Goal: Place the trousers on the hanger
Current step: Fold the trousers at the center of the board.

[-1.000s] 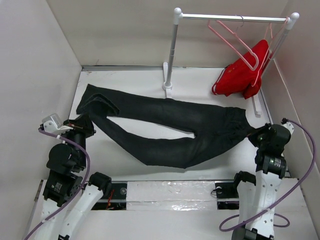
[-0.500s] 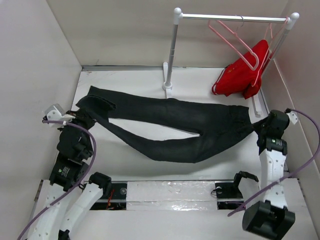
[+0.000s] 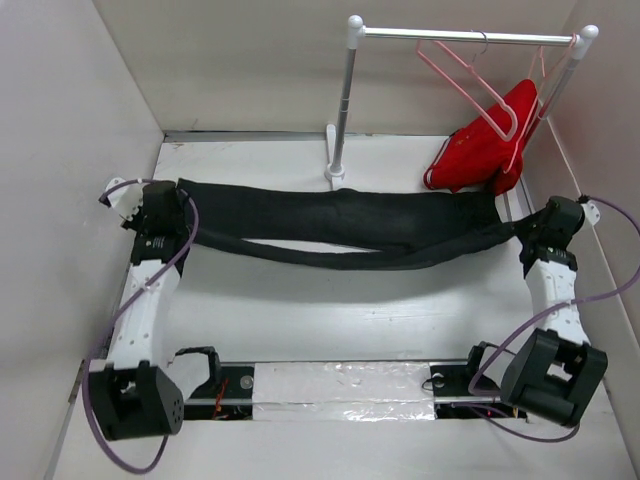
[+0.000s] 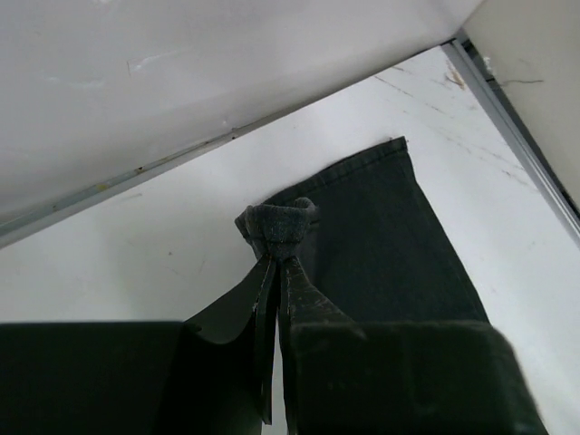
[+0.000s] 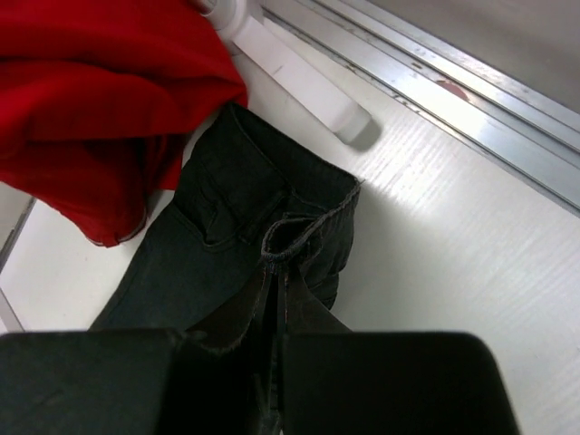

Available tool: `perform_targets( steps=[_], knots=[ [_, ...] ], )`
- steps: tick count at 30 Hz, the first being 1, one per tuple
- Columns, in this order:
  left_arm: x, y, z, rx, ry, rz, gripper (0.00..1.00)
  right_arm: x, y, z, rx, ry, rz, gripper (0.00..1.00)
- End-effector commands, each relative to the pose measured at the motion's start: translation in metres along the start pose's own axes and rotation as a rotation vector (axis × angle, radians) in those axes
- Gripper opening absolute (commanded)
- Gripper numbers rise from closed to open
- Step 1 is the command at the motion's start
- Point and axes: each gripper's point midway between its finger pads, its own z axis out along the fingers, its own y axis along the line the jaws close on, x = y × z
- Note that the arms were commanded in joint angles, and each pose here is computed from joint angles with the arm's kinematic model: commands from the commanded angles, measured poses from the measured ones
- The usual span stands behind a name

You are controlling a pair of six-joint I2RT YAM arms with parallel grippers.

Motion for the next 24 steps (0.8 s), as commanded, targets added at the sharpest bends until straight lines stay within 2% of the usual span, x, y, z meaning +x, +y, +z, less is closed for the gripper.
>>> perform_targets(
  steps=[1, 6, 8, 11, 16, 24],
  knots=[
    [-0.037, -0.019, 0.01, 0.006, -0.084, -0.113, 0.0, -0.045, 0.04, 0.011, -0.125, -0.103, 0.033, 0.0],
    [-0.032, -0.024, 0.04, -0.077, -0.088, -0.054, 0.0, -0.043, 0.055, 0.037, -0.129, -0.07, 0.024, 0.0],
    [-0.026, -0.028, 0.053, -0.1, -0.079, -0.019, 0.0, -0.054, 0.068, 0.039, -0.159, -0.106, 0.024, 0.0],
    [-0.013, -0.033, 0.069, -0.127, -0.053, 0.018, 0.0, -0.041, 0.071, 0.061, -0.155, -0.065, 0.026, 0.0],
    [-0.021, -0.056, 0.086, -0.107, -0.066, 0.017, 0.0, -0.037, 0.087, 0.086, -0.178, -0.02, 0.022, 0.0],
    [-0.007, -0.084, 0.129, -0.12, -0.054, 0.123, 0.0, -0.012, 0.102, 0.12, -0.233, 0.049, 0.035, 0.0]
  ],
)
